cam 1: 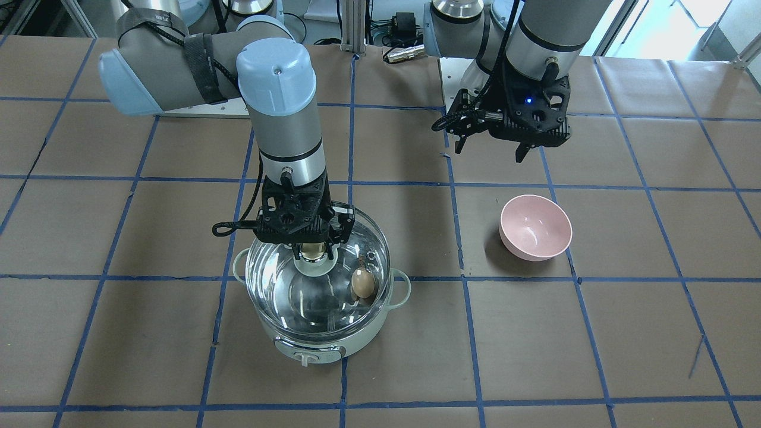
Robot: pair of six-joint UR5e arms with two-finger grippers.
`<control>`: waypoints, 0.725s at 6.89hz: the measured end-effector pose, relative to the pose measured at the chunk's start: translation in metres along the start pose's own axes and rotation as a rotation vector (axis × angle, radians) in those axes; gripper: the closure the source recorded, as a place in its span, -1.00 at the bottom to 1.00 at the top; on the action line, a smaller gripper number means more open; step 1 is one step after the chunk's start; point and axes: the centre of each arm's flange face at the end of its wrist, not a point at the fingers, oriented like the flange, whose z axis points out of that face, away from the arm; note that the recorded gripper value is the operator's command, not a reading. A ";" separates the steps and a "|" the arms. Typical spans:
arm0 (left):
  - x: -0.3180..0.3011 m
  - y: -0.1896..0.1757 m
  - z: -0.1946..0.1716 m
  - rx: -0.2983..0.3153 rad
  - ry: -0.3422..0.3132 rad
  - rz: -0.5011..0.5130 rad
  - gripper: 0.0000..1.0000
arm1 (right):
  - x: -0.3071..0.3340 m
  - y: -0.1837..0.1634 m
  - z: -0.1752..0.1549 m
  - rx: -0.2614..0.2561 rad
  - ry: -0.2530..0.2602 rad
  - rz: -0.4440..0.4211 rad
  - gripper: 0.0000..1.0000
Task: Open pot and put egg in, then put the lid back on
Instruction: 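Move the lid back over the pot with the right gripper while the left gripper withdraws, then lower the glass lid onto the pot with the right gripper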
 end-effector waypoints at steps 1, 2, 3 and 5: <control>0.000 0.000 0.000 0.000 0.000 0.000 -0.99 | 0.000 -0.001 -0.001 0.004 0.006 -0.007 0.41; 0.000 0.000 0.000 -0.001 0.000 0.000 -0.99 | 0.000 -0.004 -0.002 0.009 0.007 -0.008 0.41; 0.001 0.000 0.001 -0.001 0.000 0.001 -0.99 | -0.001 -0.008 -0.005 0.015 0.006 -0.008 0.40; 0.001 0.001 0.002 -0.004 0.000 0.001 -0.99 | -0.006 -0.009 -0.003 0.012 0.006 -0.005 0.38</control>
